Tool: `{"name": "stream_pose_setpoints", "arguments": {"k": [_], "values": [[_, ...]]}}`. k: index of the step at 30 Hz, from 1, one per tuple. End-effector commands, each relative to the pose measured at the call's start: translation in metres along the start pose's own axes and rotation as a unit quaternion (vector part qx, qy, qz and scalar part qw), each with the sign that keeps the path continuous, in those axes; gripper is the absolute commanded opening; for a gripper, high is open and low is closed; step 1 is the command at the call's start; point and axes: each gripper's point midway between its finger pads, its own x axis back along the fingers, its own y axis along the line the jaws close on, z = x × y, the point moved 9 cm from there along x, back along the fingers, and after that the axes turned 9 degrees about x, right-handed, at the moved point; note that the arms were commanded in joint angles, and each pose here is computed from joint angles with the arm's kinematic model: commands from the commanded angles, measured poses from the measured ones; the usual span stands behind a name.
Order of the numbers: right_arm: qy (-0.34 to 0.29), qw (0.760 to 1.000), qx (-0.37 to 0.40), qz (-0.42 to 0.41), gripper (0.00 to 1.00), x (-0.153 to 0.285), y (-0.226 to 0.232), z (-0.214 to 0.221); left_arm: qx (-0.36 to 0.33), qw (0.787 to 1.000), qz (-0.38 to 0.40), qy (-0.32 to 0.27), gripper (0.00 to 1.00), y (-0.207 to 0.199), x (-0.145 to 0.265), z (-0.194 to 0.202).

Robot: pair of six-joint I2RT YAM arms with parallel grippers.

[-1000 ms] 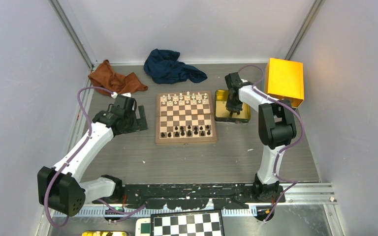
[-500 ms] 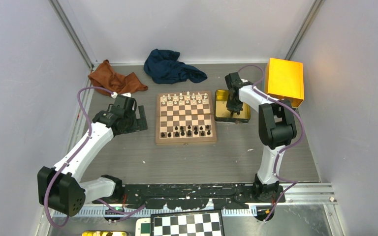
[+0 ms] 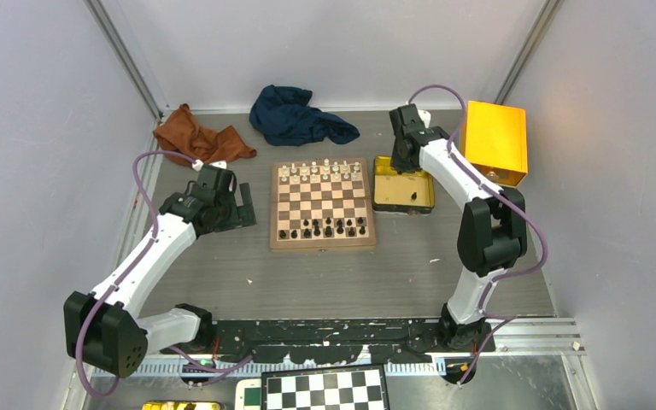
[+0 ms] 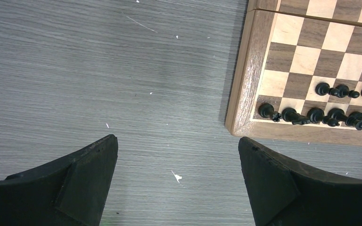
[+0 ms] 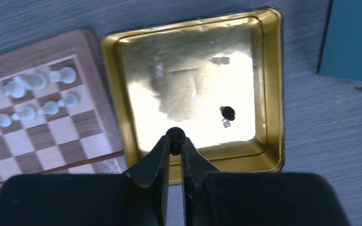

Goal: Set up the chess pieces on the board
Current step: Pick up the chess piece from the storage box, then place the chess piece on the chessboard.

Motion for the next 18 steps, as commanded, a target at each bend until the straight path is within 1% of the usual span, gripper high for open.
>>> {"name": "stream_pose_setpoints", "arguments": {"k": [1, 9, 15, 18], "values": [[-0.055, 0.997, 0.033, -0.036, 0.01, 0.048, 0.026, -0.019, 0.006, 0.999, 0.021, -0.029, 1.00, -0.003, 0.011, -0.009], [-0.066, 0.986, 0.111, -0.101, 0.01, 0.080, 0.106, -0.007, 0.011, 0.999, 0.024, -0.032, 1.00, 0.000, 0.012, -0.005], [-0.060, 0.975, 0.167, -0.136, 0.01, 0.094, 0.163, 0.016, 0.008, 0.999, 0.024, -0.036, 1.00, 0.003, 0.014, -0.003], [-0.054, 0.969, 0.189, -0.149, 0.01, 0.098, 0.185, 0.027, 0.008, 0.999, 0.027, -0.038, 1.00, 0.004, 0.016, -0.002]]}}
